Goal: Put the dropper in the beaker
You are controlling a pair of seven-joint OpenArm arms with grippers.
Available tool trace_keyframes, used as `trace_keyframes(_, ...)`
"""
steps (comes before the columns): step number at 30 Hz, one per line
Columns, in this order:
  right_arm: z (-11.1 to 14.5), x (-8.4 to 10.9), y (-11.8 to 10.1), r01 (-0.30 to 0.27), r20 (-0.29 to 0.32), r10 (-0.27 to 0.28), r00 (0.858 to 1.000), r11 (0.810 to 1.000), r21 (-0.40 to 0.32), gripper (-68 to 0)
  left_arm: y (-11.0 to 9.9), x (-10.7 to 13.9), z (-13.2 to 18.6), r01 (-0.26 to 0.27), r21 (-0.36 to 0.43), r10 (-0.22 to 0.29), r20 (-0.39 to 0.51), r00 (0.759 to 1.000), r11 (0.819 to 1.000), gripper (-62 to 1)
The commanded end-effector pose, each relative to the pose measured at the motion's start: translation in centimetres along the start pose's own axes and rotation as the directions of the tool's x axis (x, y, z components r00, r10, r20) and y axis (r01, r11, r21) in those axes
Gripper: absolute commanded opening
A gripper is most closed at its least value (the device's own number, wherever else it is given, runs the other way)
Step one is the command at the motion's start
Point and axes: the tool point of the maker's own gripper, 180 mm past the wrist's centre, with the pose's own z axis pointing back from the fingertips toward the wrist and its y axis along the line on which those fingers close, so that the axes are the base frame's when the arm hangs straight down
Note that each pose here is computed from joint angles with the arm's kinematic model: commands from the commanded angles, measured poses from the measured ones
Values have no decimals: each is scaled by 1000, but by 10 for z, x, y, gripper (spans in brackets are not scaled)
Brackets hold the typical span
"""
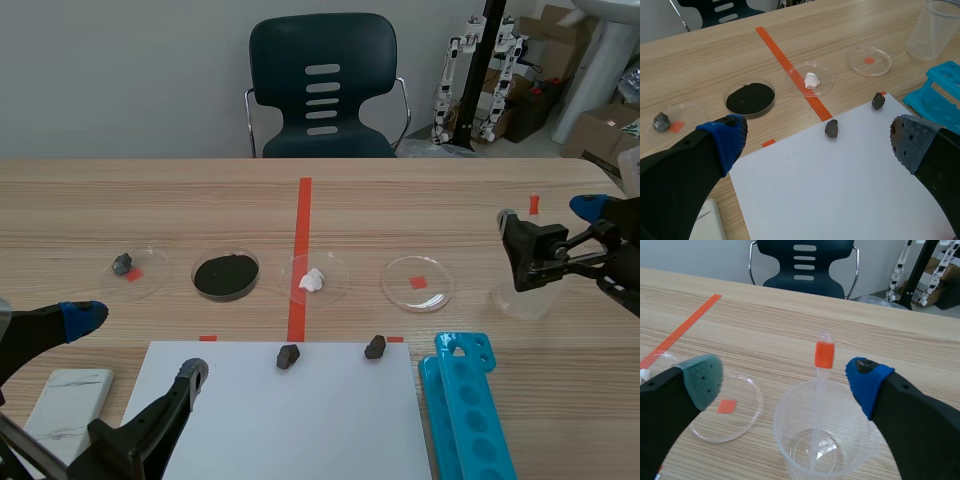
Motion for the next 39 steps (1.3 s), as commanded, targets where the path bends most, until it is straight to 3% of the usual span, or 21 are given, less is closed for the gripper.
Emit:
trace_keyframes(1, -4, 15, -5, -15, 48, 16, 999, 1000, -3, -73, 0, 12, -1, -1, 0, 1, 38, 999, 1000, -7)
trace_keyframes(4, -4, 16, -5, -15, 53, 16, 998, 1000, -3, -32, 0, 12, -1, -1, 0, 1, 38, 999, 1000, -7)
trace_keyframes(39, -4, 16, -5, -15, 53, 15, 998, 1000, -3, -33, 0, 12, -1, -1, 0, 1, 38, 999, 1000, -7)
